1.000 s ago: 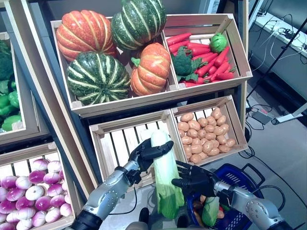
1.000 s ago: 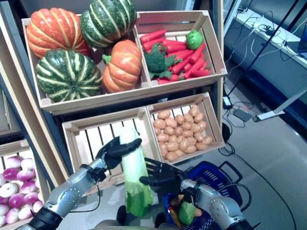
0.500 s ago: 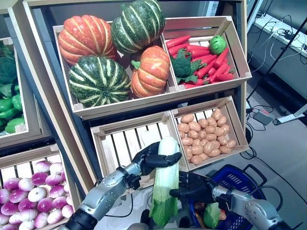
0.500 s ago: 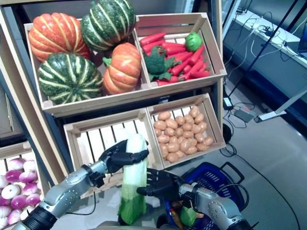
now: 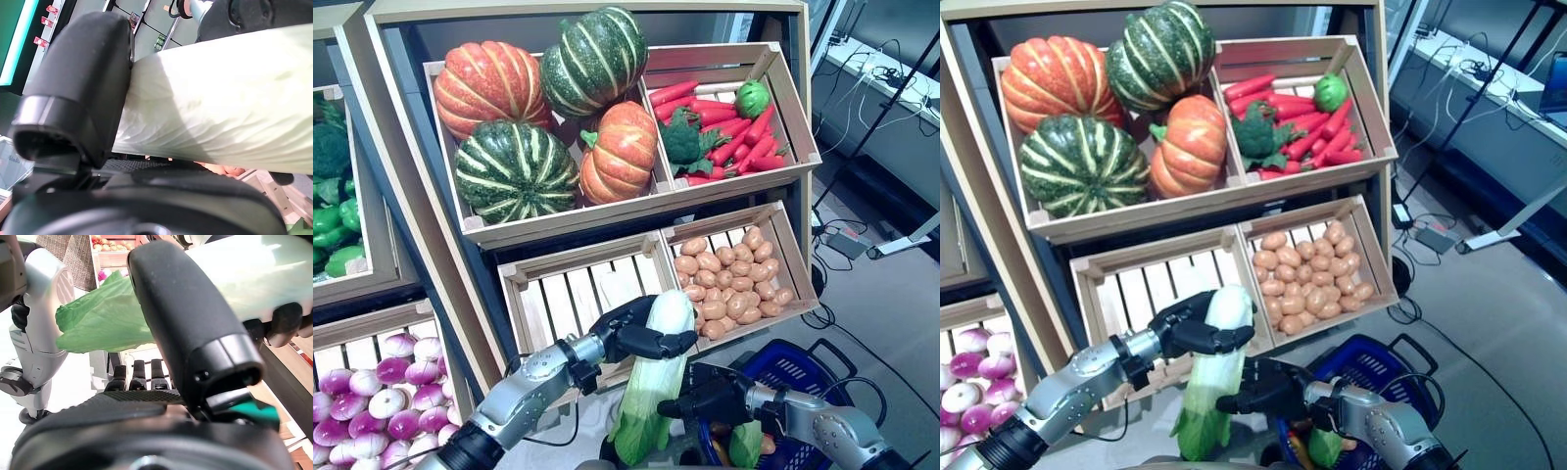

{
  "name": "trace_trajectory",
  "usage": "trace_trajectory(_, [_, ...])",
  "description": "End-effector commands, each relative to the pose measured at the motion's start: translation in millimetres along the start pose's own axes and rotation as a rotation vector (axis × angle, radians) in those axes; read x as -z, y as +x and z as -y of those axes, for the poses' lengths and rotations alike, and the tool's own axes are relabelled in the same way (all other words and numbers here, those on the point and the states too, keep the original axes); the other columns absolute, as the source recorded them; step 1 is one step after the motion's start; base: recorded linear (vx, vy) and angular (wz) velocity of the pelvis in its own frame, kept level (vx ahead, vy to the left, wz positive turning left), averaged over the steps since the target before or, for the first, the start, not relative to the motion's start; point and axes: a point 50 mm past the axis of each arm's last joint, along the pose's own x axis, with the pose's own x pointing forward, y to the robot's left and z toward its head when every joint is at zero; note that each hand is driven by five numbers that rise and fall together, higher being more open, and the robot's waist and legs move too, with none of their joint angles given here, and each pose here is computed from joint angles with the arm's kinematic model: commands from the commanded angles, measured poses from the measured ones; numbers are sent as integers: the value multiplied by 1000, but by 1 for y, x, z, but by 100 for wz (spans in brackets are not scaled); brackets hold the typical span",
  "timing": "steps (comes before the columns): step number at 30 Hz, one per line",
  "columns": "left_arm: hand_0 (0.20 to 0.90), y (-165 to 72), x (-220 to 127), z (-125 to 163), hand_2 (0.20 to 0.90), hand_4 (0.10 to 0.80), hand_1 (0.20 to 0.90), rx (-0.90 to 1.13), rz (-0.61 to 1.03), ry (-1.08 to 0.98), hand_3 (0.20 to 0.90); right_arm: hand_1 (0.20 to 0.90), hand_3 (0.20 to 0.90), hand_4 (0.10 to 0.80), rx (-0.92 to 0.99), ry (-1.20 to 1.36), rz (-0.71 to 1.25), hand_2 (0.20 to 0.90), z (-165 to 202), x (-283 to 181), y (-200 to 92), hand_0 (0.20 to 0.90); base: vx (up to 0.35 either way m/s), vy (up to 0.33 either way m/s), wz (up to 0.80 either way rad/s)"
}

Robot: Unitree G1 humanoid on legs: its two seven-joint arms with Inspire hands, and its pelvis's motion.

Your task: Put vegetables into the basket

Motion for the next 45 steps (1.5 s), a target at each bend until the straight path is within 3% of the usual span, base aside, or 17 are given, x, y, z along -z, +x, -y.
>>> trace_trajectory(1, [300, 22, -71, 45, 300, 400, 300, 311, 426, -88, 300, 900, 900, 800, -90, -80, 67, 900, -12, -31, 6, 900, 0, 0, 0])
trace_trajectory(13, [300, 25, -63, 50, 300, 400, 300, 371, 500, -428, 300, 900, 900, 800, -173, 7, 107, 900, -23, -27, 10, 900, 0, 0, 0])
trace_trajectory(38, [300, 29, -53, 59, 300, 400, 300, 431, 497, -536, 300, 900, 900, 800, -287, 34, 86, 900, -38, -17, 20, 900, 0, 0, 0])
trace_trajectory(45, [300, 29, -52, 60, 300, 400, 300, 456, 491, -535, 300, 900, 900, 800, -433, 71, 37, 900, -49, -10, 22, 900, 0, 0, 0])
